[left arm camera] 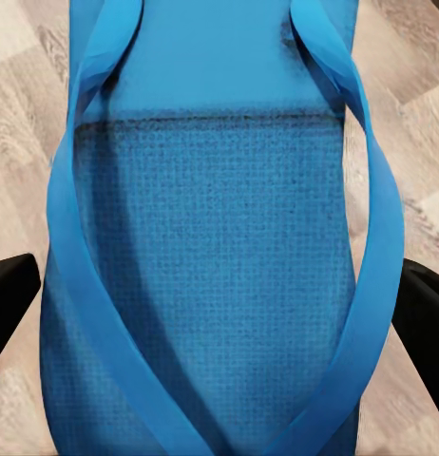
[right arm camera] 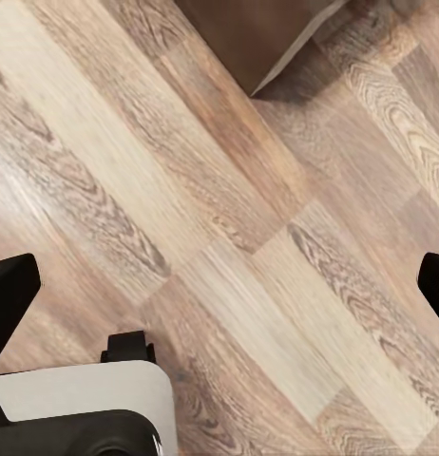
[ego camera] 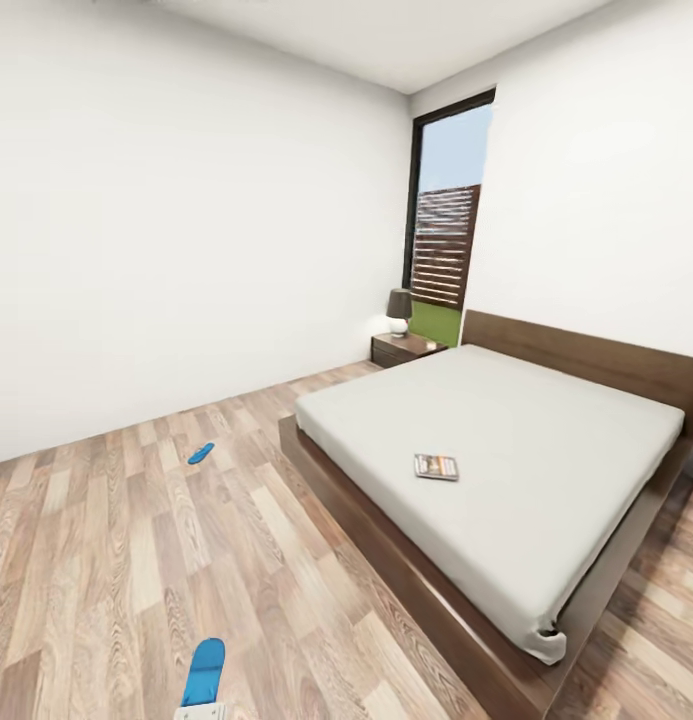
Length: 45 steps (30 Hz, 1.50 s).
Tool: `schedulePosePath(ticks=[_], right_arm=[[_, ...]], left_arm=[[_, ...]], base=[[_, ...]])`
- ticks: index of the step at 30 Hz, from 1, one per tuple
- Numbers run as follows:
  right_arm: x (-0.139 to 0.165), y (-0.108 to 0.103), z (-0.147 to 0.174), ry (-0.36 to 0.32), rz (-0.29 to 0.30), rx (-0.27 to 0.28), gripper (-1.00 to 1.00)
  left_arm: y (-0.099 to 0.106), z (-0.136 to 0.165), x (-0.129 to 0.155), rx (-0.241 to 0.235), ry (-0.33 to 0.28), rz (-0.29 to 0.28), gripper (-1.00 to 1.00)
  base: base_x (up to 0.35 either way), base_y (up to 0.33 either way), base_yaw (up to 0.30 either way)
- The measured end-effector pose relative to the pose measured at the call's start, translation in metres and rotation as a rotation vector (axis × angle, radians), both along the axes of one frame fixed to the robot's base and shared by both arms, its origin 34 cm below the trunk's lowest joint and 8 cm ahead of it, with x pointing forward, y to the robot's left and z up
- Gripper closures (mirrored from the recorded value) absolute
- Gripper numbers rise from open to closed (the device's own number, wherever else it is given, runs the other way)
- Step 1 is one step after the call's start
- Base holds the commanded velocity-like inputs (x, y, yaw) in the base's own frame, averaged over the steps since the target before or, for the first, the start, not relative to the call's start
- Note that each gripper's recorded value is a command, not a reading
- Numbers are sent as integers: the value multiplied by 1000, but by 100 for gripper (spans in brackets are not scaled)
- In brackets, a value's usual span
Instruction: In the bedroom, move the book from the bed onto either nightstand, and place the two sandals side by side next to the bed.
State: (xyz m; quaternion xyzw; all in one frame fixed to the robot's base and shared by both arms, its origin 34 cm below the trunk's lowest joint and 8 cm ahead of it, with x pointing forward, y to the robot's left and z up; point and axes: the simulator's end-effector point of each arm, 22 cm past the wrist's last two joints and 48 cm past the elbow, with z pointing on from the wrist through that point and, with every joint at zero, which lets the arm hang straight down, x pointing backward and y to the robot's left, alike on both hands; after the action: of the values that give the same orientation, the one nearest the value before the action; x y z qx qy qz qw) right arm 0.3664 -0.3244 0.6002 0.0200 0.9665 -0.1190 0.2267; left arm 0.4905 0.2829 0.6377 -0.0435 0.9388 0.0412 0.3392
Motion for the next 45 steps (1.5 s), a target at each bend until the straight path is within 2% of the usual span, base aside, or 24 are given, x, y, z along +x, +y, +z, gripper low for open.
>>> schedulePosePath(ticks=[45], right_arm=[[0,1,0,0,2,1,-100]], left_arm=[[0,0,0,0,0,0,100]], base=[[0,0,281]])
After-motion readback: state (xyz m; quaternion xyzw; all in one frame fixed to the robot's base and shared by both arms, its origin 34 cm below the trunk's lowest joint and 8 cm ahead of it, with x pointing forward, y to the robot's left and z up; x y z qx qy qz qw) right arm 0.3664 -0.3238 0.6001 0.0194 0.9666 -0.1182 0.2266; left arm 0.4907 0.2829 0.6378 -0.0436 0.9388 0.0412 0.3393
